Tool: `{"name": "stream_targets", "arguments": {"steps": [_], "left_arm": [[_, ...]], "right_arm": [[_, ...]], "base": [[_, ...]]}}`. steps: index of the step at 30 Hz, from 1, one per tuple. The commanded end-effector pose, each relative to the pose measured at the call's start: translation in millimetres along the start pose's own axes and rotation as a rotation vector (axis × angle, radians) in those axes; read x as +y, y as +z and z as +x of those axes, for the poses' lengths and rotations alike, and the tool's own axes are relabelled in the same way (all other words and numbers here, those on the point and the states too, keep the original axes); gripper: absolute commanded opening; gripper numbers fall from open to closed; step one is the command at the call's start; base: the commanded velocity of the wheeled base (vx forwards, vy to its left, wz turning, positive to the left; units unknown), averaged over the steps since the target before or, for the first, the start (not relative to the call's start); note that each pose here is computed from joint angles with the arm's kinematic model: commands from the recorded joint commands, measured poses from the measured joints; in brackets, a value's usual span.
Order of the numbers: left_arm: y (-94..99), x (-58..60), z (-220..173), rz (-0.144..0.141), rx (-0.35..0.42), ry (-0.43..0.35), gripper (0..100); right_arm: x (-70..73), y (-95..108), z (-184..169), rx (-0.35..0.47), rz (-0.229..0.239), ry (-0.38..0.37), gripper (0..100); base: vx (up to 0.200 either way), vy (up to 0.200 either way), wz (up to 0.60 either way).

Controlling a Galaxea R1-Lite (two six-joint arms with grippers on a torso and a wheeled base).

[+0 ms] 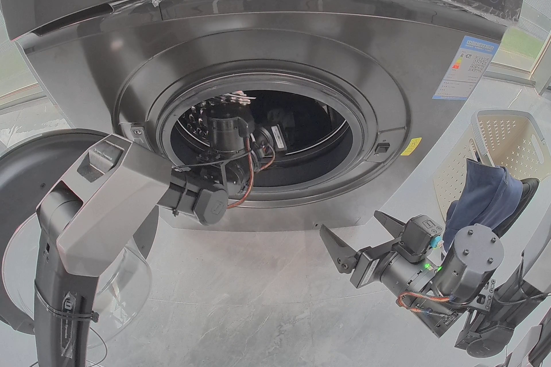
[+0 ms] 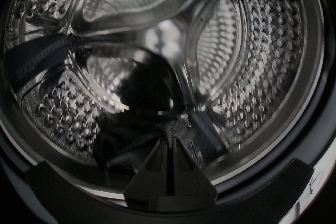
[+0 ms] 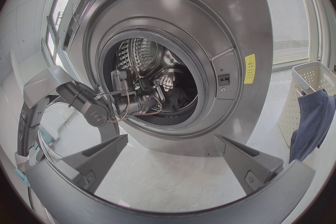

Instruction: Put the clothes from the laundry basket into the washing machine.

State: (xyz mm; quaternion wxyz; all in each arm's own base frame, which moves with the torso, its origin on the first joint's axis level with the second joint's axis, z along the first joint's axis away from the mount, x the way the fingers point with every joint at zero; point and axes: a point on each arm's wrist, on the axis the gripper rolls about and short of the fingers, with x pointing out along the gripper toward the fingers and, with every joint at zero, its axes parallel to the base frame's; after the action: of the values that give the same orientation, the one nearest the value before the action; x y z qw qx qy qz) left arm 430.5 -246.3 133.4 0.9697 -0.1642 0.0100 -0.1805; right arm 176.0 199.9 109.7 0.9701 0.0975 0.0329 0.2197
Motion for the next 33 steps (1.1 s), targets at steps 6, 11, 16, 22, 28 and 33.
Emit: {"name": "stream_targets", "arguments": {"steps": [6, 11, 16, 22, 28, 33], "left_arm": [[17.1, 9.3, 37, -0.067, -0.23, 0.037, 0], [14.2, 9.9, 40, -0.062, -0.234, 0.036, 0], [14.0, 4.2, 38, -0.061, -0.227, 0.027, 100], [8.7, 1.0, 36, -0.057, -0.207, 0.025, 100], [0.6, -18.8, 18, -0.046, -0.137, -0.005, 100], [-7.6, -35.9, 4, -0.038, -0.096, -0.044, 100]], "right_arm": [[0.3, 1, 1, -0.006, 0.003, 0.0, 100], [-0.4, 1, 1, -0.006, 0.004, -0.002, 100], [-0.4, 1, 1, -0.005, 0.003, -0.002, 100], [-0.4, 1, 1, -0.006, 0.004, -0.002, 100], [-1.1, 1, 1, -0.004, 0.003, -0.004, 100], [-1.6, 1, 1, -0.004, 0.003, -0.005, 100]], "base": [[0.0, 0.0, 0.0], [0.0, 0.0, 0.0], [0.0, 0.0, 0.0], [0.0, 0.0, 0.0], [0.0, 0.0, 0.0], [0.0, 0.0, 0.0]]}}
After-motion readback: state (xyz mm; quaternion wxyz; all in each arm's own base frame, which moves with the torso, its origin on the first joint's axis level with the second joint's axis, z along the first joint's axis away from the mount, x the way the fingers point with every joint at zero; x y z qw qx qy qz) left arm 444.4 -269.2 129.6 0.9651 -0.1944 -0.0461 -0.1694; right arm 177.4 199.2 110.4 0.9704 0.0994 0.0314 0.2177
